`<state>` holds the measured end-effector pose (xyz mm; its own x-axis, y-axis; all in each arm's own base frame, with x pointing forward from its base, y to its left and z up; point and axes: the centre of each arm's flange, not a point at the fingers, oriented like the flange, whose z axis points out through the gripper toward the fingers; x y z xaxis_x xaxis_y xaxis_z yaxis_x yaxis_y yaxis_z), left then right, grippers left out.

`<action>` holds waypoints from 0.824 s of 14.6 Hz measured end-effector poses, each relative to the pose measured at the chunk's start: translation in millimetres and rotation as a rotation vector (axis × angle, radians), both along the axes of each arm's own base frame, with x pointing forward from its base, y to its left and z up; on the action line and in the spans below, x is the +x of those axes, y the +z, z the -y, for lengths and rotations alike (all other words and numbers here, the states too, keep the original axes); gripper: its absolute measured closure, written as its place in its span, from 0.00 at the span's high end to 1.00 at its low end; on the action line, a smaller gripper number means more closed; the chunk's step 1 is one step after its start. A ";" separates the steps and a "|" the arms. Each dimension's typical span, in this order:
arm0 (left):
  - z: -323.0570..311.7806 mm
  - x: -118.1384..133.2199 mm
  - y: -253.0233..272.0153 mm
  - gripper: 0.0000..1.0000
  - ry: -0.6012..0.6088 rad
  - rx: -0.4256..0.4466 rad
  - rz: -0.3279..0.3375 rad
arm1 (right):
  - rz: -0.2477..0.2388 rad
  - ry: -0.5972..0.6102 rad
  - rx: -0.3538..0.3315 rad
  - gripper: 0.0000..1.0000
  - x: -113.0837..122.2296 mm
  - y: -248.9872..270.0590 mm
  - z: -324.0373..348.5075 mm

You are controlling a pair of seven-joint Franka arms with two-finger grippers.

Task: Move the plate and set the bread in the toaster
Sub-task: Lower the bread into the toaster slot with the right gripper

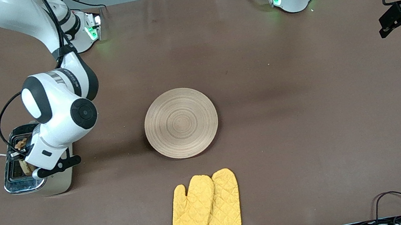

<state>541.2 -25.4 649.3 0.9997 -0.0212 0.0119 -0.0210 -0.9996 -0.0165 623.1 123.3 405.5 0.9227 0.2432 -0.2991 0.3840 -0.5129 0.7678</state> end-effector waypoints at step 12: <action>4.6 2.1 1.6 1.00 -0.009 -0.001 0.006 | 0.017 -0.031 0.060 0.03 14.7 -15.4 35.1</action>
